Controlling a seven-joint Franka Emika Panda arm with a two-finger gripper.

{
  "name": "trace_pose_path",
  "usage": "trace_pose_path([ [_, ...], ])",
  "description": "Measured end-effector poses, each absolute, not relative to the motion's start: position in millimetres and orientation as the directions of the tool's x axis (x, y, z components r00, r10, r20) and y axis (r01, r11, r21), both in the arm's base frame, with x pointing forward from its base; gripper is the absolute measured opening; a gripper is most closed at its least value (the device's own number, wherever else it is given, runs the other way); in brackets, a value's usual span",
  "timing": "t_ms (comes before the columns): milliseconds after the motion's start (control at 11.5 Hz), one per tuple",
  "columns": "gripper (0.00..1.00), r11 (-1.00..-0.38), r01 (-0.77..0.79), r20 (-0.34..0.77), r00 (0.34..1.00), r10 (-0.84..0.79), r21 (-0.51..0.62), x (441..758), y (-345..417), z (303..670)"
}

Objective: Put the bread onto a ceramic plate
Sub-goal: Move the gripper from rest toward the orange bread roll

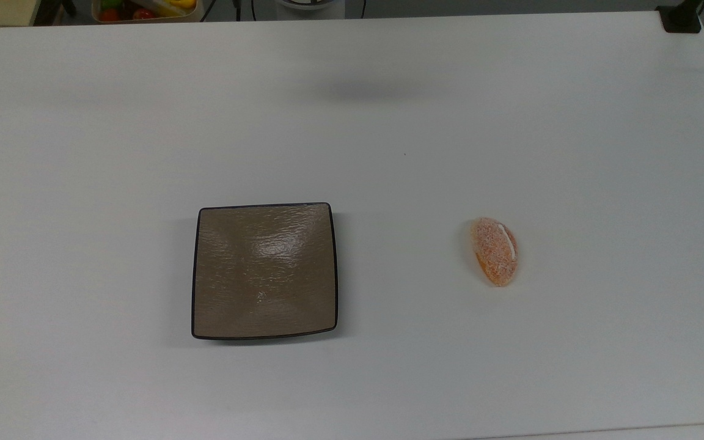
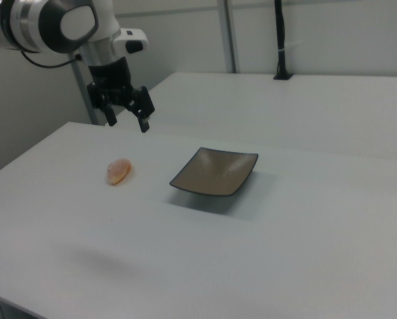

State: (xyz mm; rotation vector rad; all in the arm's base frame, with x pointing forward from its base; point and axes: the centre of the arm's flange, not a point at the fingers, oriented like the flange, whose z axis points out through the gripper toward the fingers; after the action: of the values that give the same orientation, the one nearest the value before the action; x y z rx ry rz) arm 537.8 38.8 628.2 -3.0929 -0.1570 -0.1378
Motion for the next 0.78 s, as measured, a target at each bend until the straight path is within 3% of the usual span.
trace_pose_path([
  [784, 1.0, -0.986, 0.165, 0.08, 0.984, 0.161, -0.038, 549, 76, 616],
])
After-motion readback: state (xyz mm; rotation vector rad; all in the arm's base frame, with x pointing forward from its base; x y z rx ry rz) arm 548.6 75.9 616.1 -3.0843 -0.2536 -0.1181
